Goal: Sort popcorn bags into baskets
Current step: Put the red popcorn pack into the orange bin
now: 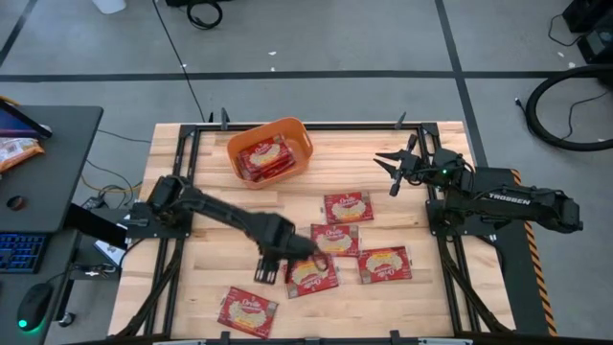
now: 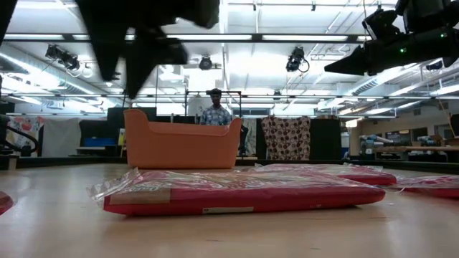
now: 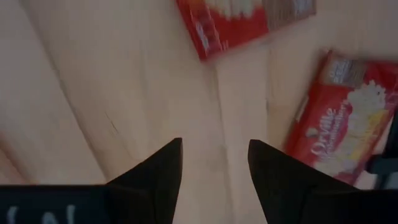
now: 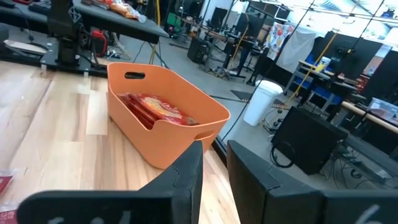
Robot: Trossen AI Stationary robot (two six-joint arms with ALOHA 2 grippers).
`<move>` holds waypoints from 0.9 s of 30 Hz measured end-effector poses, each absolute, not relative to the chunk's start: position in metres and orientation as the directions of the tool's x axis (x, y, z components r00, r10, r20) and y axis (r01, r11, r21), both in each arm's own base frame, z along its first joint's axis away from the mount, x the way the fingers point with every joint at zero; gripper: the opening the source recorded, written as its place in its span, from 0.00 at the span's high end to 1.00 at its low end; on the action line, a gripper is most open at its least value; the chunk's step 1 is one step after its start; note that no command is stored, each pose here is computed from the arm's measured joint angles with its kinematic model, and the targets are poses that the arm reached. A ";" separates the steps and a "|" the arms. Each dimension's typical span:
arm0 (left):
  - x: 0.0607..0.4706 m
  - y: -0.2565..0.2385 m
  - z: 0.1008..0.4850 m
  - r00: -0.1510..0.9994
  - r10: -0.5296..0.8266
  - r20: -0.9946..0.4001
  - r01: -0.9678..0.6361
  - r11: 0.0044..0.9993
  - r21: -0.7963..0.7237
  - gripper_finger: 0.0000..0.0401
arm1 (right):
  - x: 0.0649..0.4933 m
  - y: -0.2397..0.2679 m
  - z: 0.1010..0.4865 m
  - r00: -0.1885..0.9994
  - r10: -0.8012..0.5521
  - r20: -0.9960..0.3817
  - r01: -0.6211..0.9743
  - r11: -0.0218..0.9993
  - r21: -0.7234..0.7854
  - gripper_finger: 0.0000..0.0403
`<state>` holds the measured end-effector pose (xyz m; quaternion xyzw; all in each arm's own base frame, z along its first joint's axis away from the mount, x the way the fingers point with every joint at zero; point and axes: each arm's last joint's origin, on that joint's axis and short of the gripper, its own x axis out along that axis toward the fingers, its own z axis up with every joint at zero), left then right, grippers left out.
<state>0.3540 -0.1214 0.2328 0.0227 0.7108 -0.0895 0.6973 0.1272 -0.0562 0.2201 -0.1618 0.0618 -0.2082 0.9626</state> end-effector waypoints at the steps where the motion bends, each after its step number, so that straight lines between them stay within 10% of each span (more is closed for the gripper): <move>1: 0.352 -0.125 0.230 -0.047 -0.097 -0.994 0.127 0.987 -0.102 0.54 | 0.127 -0.056 0.220 0.906 -0.421 -0.052 0.381 0.861 -0.337 0.80; 27: 0.313 -0.211 0.177 -0.150 -0.466 -0.872 -0.071 0.885 -0.460 0.71 | 0.128 -0.057 0.219 0.904 -0.423 -0.061 0.381 0.862 -0.334 0.80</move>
